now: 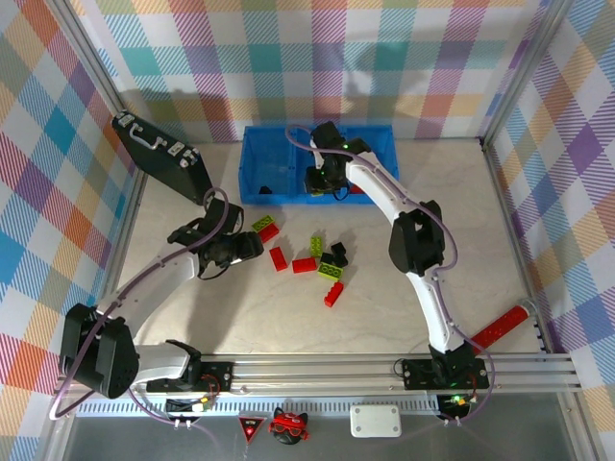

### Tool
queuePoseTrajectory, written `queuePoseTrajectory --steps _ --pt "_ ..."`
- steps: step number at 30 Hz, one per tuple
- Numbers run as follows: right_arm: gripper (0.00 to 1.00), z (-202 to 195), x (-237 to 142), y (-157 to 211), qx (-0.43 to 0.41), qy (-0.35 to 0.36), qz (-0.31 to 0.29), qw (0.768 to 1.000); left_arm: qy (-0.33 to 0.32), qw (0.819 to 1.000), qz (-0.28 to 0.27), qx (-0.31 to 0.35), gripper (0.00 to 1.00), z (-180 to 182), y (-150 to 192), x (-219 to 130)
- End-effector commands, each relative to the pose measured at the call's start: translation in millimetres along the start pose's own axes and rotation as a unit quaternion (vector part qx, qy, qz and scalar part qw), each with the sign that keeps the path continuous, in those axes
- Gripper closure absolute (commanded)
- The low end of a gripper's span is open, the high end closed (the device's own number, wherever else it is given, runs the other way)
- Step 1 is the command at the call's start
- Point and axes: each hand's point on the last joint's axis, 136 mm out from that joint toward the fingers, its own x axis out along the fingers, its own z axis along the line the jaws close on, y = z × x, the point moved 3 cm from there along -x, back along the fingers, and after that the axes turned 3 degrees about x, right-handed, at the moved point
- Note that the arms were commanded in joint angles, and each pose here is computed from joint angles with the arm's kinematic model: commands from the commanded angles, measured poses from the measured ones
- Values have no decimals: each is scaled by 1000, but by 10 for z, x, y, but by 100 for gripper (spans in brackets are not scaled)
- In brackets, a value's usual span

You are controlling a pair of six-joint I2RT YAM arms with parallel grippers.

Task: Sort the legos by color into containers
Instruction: Place the lego in the container.

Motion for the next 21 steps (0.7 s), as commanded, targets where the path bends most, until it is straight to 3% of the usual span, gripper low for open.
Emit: queuePoseTrajectory --steps 1,13,16,21 --pt "63 17 104 -82 -12 -14 -4 1000 -3 1000 -22 -14 38 -4 3 -64" --pt "61 -40 415 -284 -22 -11 -38 999 -25 999 -46 -7 34 -44 20 -72" --pt "52 -43 400 -310 -24 -10 -42 999 -28 999 -42 8 34 -69 16 -69" --pt "47 9 207 -367 -30 -15 -52 998 -34 998 -45 28 35 -76 -20 -80"
